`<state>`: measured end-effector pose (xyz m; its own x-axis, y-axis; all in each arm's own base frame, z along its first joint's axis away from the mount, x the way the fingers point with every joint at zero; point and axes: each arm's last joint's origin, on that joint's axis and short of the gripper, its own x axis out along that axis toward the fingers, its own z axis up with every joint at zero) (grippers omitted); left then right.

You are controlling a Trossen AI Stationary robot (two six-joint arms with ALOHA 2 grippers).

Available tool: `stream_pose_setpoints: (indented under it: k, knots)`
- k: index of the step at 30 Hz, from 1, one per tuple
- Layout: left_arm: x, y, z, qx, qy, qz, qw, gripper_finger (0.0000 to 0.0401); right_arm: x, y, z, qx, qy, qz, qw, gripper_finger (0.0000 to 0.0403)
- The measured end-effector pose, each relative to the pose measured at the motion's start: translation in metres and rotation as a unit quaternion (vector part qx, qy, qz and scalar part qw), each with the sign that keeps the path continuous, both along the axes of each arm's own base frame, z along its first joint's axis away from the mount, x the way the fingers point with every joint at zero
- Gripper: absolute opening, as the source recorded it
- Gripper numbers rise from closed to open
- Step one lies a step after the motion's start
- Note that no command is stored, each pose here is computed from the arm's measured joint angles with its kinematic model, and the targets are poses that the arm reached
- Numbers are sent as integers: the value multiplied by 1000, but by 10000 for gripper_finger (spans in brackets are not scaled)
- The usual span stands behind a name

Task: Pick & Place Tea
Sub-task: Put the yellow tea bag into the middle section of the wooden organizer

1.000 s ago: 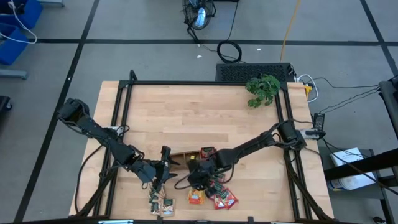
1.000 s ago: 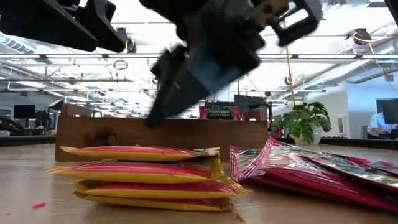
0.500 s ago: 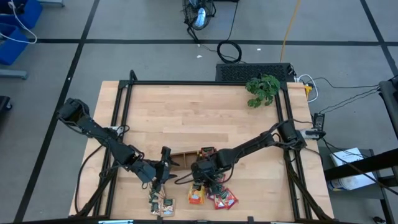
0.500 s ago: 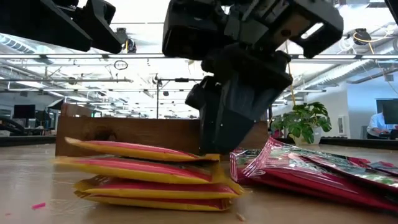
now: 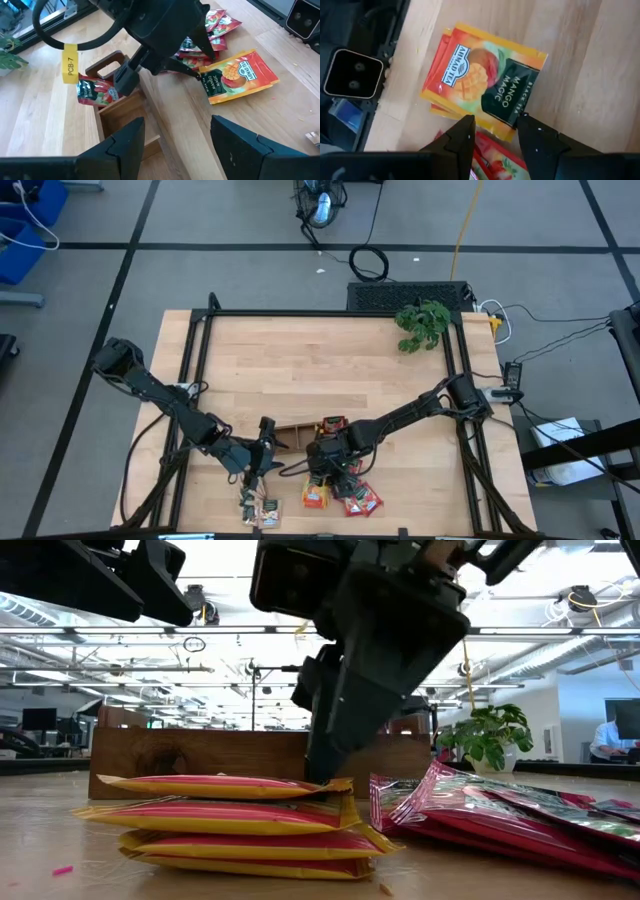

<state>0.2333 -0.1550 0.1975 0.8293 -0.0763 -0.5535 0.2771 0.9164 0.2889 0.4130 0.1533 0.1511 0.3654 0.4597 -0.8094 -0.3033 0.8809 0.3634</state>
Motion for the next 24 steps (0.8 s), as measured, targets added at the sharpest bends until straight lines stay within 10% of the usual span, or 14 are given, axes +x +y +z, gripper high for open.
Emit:
stream_pose_setpoints:
  k: [24]
  knots:
    - [0,0,0,-2,0,3,1000,227,-5,6,-2,-12,23,-38,999,135]
